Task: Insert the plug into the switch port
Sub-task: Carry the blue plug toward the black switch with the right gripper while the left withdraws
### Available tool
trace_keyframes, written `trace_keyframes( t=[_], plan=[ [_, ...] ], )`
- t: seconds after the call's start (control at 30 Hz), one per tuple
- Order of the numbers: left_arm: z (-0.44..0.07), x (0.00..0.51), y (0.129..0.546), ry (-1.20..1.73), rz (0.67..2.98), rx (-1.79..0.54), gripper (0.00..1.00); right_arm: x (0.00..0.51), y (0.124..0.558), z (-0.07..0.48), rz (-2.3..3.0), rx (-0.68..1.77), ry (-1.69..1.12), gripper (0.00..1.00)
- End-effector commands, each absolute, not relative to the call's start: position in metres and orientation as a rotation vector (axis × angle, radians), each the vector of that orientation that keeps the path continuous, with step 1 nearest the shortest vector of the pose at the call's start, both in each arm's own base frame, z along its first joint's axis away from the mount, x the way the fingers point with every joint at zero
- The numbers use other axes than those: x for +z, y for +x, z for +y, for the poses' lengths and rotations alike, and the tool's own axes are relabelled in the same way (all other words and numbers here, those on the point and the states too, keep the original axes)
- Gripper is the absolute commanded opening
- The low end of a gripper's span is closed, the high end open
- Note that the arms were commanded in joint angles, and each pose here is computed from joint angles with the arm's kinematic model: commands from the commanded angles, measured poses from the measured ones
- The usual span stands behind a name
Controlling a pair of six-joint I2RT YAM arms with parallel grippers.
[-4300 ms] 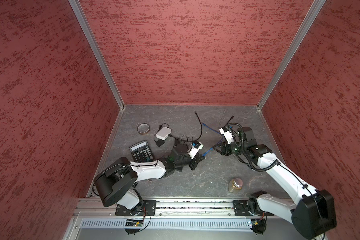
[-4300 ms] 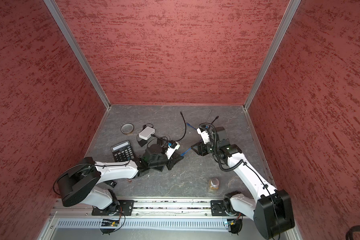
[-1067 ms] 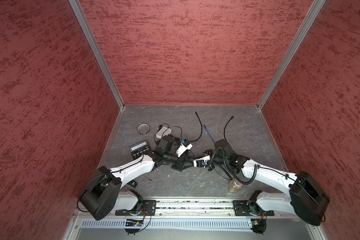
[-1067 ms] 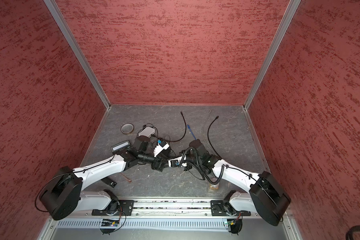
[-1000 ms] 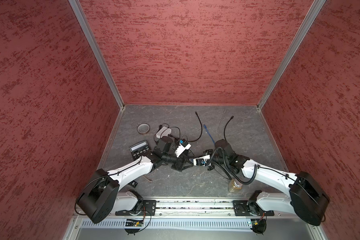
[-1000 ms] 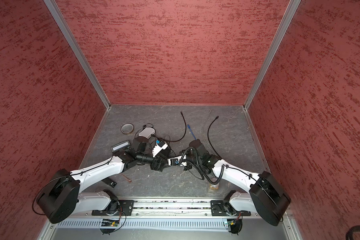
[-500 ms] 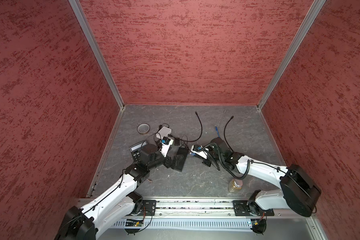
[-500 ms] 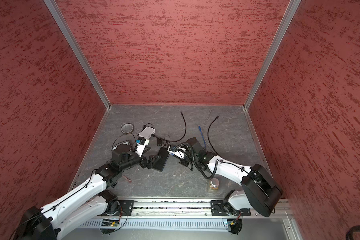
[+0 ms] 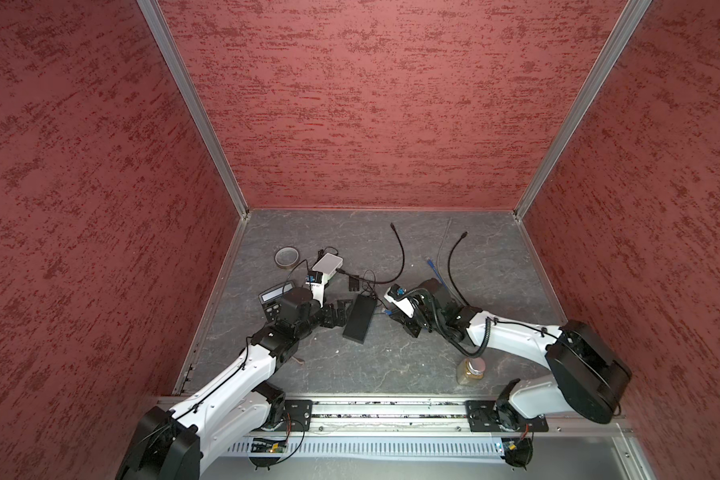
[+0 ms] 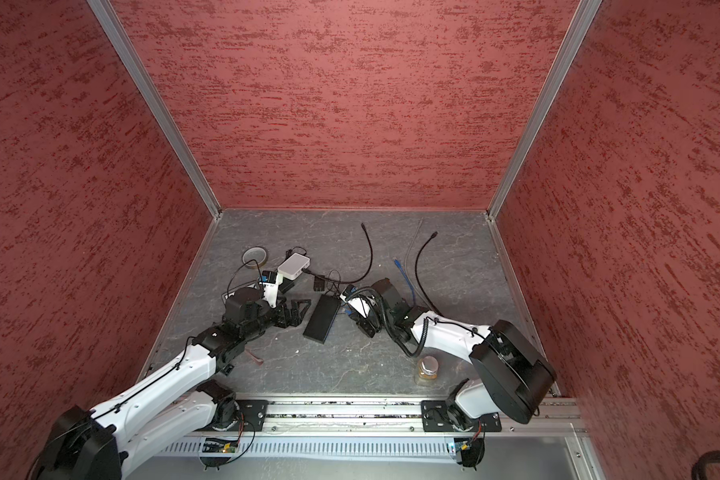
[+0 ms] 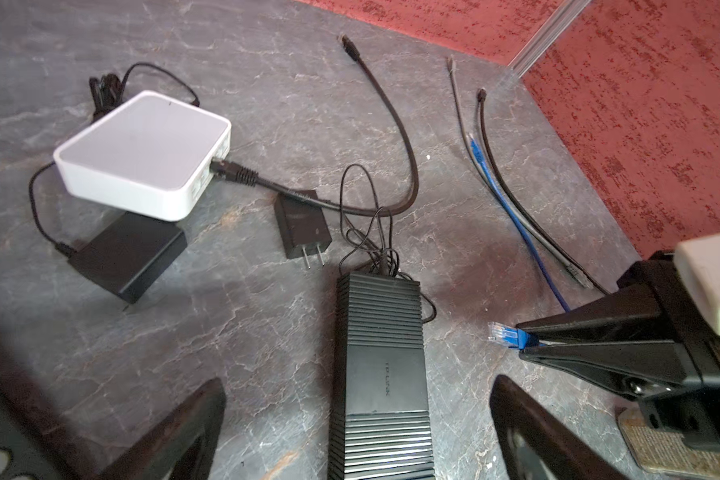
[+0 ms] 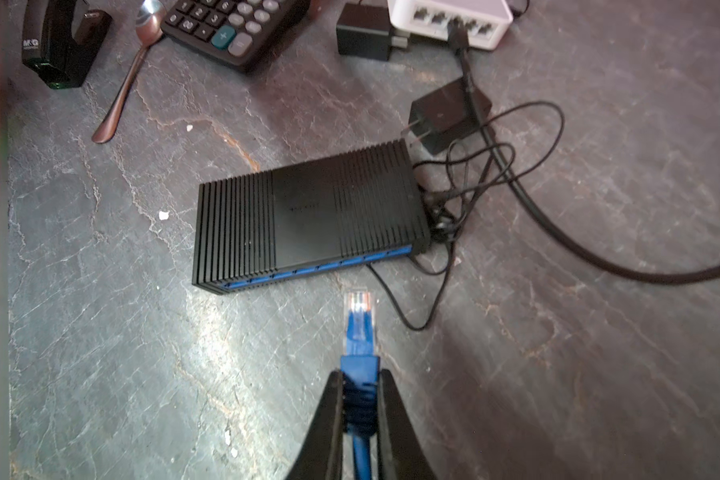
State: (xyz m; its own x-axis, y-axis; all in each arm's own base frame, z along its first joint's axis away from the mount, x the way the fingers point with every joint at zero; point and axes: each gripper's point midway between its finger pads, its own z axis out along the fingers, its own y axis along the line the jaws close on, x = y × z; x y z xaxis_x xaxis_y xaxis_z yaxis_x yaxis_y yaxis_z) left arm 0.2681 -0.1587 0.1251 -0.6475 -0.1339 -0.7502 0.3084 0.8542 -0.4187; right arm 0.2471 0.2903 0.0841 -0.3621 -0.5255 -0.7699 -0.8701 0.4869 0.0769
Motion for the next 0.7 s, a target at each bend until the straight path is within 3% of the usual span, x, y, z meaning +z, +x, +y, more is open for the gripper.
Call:
trace_keyframes(
  t=[0.0, 0.67],
  plan=[
    [-0.158, 0.124, 0.274, 0.045, 2.159, -0.688, 0.98, 0.080, 0.246, 0.291, 2.084, 0.662, -1.076, 0.04],
    [-0.194, 0.087, 0.304, 0.131, 2.273, -0.611, 0.96, 0.052, 0.252, 0.311, 2.103, 0.664, -1.060, 0.05]
  ],
)
